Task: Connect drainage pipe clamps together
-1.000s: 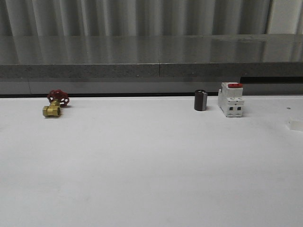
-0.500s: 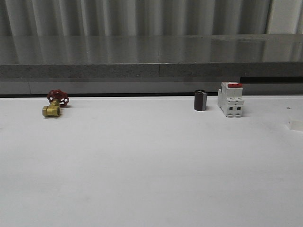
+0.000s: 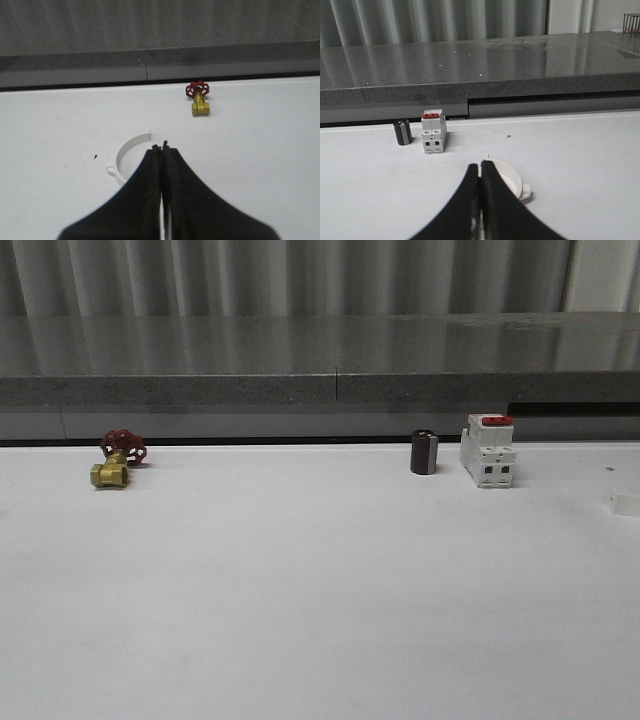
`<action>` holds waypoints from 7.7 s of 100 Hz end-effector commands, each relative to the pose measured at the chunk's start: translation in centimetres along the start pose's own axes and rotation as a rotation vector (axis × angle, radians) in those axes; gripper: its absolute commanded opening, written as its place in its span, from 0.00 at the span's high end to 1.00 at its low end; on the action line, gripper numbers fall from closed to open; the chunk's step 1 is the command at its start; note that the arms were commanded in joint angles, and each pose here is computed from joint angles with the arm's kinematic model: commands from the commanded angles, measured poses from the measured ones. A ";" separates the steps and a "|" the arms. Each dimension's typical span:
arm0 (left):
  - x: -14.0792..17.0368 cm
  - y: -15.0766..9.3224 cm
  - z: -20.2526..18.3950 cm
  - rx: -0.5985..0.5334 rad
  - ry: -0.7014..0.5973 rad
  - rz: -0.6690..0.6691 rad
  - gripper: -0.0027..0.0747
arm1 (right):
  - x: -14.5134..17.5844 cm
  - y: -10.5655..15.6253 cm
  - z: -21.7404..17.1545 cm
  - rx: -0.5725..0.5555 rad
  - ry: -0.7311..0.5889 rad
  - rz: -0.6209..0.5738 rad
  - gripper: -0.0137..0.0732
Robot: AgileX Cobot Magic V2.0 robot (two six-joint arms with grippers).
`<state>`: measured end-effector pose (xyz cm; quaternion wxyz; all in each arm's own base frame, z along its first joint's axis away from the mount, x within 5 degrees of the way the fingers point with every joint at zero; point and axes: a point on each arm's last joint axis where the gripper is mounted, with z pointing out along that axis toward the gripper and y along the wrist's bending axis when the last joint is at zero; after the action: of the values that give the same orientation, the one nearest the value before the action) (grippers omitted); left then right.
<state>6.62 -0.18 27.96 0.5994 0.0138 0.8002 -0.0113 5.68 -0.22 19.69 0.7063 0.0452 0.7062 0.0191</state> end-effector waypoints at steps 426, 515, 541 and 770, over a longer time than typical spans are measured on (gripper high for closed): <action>-1.5 -23.6 29.3 0.106 0.979 -0.105 0.36 | -1.6 0.2 -0.3 -0.013 -0.123 -0.008 0.92; -12.7 -12.8 23.9 0.328 0.485 0.063 0.99 | -1.6 0.2 -0.3 -0.013 -0.123 -0.008 0.92; -11.2 -5.3 19.0 0.170 0.423 -0.036 0.99 | -1.6 0.2 -0.3 -0.013 -0.123 -0.008 0.92; -2.7 -0.9 -2.9 0.145 -0.075 -0.105 0.99 | -11.5 0.6 18.2 0.129 0.915 -0.005 0.15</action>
<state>4.46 -1.00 30.05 0.5926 0.0212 0.7998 -0.0935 22.03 -0.89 30.16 0.3005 0.0691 0.9512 -0.0055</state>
